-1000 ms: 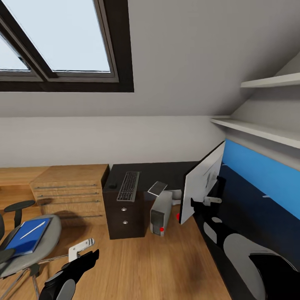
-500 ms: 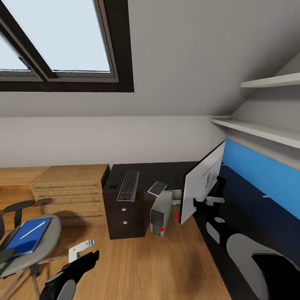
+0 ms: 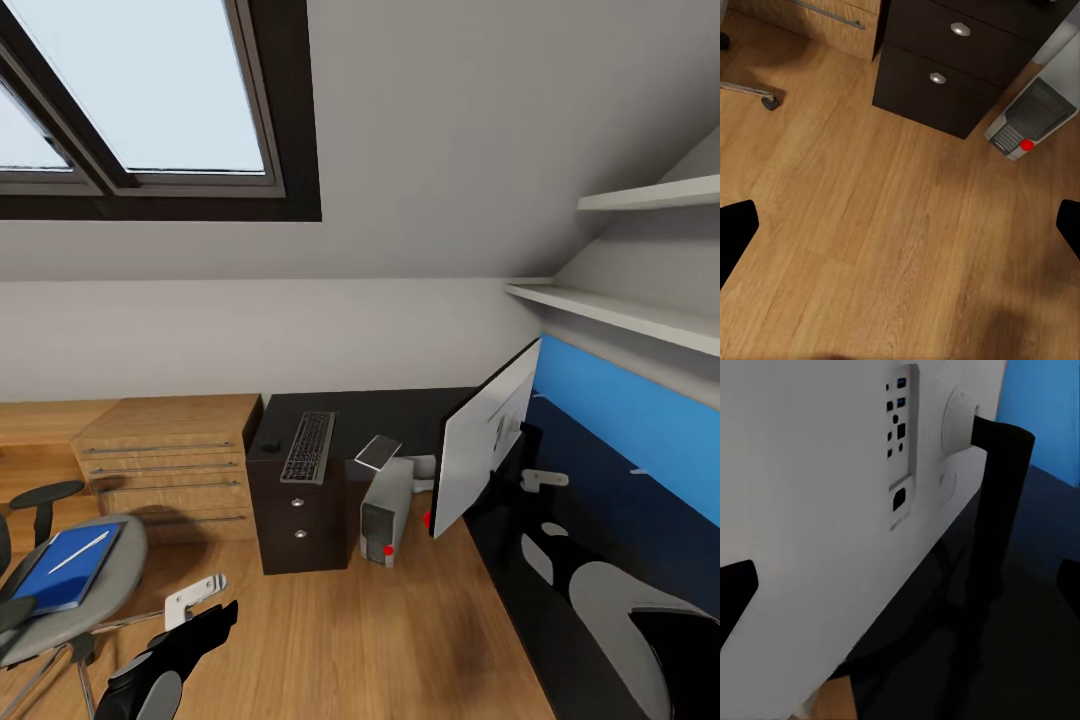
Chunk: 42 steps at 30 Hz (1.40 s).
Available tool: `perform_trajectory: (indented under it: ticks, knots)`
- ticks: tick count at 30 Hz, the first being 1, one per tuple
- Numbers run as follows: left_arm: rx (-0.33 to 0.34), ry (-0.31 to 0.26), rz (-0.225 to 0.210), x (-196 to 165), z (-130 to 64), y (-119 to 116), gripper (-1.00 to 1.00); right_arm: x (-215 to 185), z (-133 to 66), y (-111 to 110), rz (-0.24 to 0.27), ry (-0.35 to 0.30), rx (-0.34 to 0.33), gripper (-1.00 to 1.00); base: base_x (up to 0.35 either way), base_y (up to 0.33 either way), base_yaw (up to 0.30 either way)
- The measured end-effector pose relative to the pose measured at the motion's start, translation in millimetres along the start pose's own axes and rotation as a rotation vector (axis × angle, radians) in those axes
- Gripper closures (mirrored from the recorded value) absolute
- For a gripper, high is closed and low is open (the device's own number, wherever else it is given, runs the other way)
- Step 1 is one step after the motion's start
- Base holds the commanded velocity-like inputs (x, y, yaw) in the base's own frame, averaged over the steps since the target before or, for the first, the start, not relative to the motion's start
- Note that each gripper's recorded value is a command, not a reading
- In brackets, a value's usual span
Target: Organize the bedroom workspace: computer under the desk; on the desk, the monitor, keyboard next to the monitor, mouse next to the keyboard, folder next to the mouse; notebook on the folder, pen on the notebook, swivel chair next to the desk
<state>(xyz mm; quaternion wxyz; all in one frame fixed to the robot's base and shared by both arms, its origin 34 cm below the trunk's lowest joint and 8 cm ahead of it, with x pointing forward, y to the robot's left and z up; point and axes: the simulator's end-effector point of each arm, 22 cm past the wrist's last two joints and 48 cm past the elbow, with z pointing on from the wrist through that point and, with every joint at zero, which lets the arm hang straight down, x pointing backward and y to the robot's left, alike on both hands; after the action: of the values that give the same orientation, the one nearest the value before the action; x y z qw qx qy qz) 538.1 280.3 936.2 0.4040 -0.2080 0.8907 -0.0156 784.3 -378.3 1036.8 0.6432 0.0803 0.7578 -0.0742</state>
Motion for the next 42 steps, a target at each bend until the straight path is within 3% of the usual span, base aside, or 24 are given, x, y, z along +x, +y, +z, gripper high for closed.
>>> perform_trajectory:
  ticks: [14,25,29,34,42]
  knots:
    - [0.001,0.001,0.002,0,-0.6,0,-1.00,-3,0.1,-1,0.000,-0.011,0.001,-1.00,0.000,0.000,0.000]
    - [0.010,-0.011,0.001,-6,-3.7,-3,-1.00,22,-4.7,-63,-0.022,0.085,0.163,-1.00,0.000,0.000,0.000]
    - [0.027,-0.036,-0.008,-18,-9.7,-9,-1.00,23,-5.3,-68,-0.015,0.090,0.176,-1.00,0.000,0.000,0.000]
    - [0.042,-0.057,-0.015,-27,-13.6,-14,-1.00,24,-4.4,-71,0.039,0.089,0.198,-1.00,0.000,0.000,0.000]
    - [0.040,-0.060,-0.020,-27,-8.3,-13,-1.00,28,-0.1,-65,0.050,0.086,0.189,-1.00,0.000,0.000,0.000]
